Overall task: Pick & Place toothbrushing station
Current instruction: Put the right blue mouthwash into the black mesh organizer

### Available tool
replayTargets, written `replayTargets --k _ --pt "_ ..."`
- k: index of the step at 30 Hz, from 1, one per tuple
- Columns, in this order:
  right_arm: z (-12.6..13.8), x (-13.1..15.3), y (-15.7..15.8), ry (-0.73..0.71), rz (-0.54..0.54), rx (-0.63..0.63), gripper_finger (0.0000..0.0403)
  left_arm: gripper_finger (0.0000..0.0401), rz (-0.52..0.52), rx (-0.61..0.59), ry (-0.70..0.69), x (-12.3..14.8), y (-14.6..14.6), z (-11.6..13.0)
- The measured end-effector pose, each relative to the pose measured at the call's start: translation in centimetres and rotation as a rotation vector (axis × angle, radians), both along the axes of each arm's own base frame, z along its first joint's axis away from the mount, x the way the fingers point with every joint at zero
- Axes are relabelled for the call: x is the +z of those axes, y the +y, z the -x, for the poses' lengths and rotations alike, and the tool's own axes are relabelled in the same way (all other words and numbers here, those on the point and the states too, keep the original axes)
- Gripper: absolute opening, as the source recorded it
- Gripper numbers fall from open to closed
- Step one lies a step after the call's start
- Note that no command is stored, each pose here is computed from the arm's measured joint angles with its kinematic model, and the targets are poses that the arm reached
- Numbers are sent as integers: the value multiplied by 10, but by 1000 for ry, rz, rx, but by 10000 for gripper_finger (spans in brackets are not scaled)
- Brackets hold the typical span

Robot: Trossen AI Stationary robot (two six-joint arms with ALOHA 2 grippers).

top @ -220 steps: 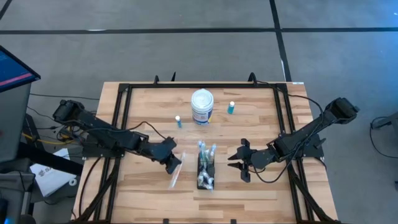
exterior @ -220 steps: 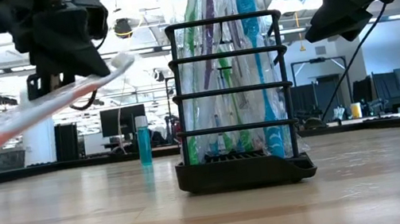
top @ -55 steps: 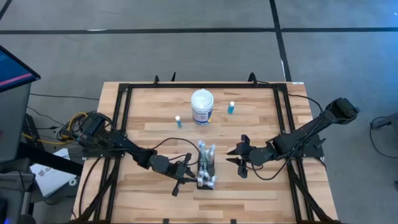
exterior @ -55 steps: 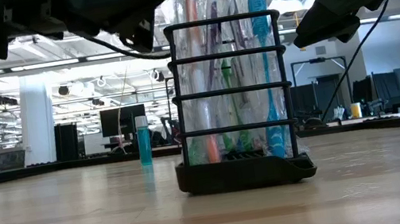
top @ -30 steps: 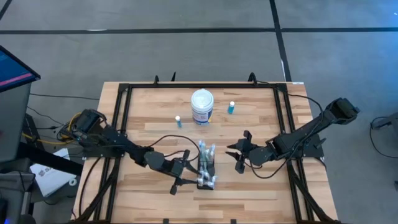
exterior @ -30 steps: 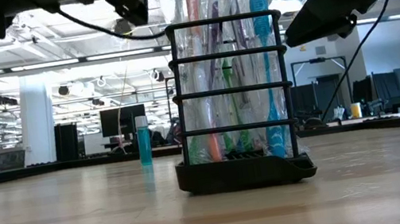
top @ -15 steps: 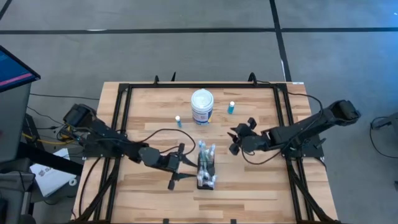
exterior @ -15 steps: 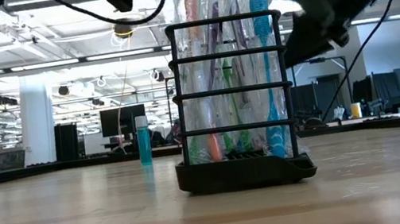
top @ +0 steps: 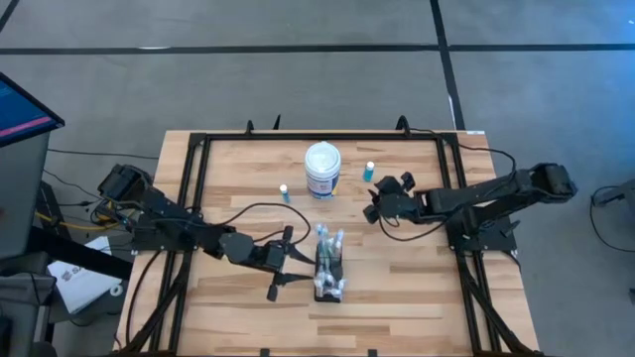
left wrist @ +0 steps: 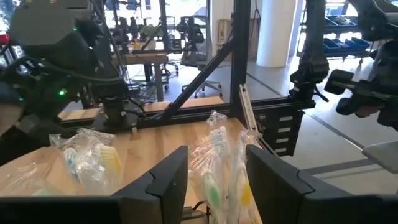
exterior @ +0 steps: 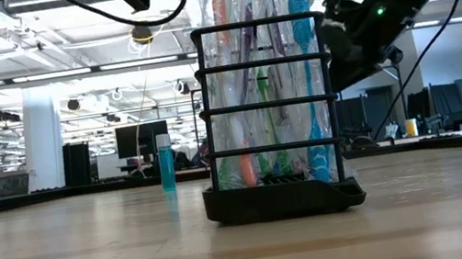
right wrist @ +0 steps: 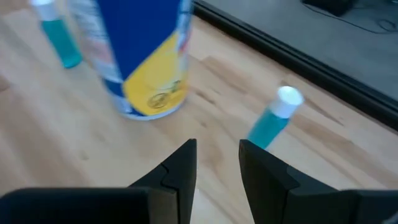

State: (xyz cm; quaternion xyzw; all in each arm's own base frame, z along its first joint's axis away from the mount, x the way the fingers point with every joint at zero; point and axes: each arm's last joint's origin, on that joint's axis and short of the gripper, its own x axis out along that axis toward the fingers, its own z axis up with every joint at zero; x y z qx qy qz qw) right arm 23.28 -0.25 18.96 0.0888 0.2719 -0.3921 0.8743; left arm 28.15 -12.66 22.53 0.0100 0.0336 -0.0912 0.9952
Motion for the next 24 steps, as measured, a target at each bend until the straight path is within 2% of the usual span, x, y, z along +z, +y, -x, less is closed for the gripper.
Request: replayTargets --k 7,15,24 --pt "2 -1 -26 11 -30 -83 111 153 0 23 0 0 6 -2" --pt "1 1 -56 -2 -103 -47 113 153 1 31 -4 1 7 -3" --pt "6 0 -76 -1 -136 -66 174 153 2 31 -3 1 7 -3"
